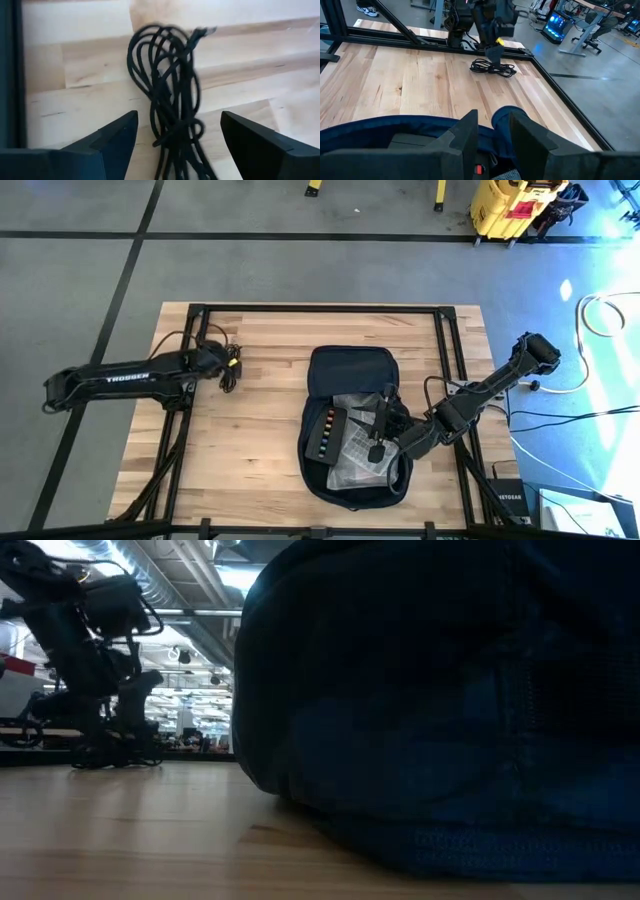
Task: Unpack backpack
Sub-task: Remove the black medicine organizer from the black backpack
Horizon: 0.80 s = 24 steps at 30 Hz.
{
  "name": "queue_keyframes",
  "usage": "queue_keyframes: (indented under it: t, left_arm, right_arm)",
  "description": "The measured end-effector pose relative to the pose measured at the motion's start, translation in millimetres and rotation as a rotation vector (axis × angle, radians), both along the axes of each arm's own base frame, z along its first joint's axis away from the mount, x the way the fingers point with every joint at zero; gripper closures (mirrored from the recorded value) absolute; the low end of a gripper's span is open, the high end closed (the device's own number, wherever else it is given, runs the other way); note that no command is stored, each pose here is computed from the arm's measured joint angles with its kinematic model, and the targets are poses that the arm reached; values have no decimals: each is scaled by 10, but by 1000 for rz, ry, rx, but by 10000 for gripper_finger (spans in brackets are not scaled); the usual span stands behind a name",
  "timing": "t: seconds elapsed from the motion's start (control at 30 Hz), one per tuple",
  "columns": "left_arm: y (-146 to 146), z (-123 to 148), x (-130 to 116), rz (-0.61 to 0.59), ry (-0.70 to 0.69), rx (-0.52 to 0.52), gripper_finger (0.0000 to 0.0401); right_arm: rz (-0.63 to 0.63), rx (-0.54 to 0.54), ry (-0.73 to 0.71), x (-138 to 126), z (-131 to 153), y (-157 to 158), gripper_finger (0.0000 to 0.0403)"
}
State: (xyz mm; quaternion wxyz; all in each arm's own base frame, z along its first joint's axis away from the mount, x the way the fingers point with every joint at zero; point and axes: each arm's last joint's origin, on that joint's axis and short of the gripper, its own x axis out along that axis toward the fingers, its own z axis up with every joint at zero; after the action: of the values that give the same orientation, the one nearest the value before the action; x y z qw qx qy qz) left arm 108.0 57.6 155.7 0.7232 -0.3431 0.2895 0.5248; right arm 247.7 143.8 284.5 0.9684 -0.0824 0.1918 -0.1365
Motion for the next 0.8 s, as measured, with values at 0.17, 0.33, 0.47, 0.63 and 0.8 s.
queue_keyframes:
  t: [0.17, 0.33, 0.47, 0.63, 0.8]
  left_arm:
    - [-24, 356, 68, -61, -124, 63, 130]
    - [-107, 848, 142, -192, -329, 182, 130]
    - [-244, 1180, 242, -421, -553, 299, 130]
    - [-514, 1363, 478, -761, -745, 374, 130]
    - [-878, 1174, 877, -1042, -660, 428, 130]
  right_arm:
    - [0, 0, 0, 0, 0, 0, 308]
    - [0, 0, 0, 0, 0, 0, 308]
    - [0, 0, -1, 0, 0, 0, 308]
    - [-4, 15, -8, 2, 4, 2, 308]
    - [75, 125, 18, 11, -21, 39, 308]
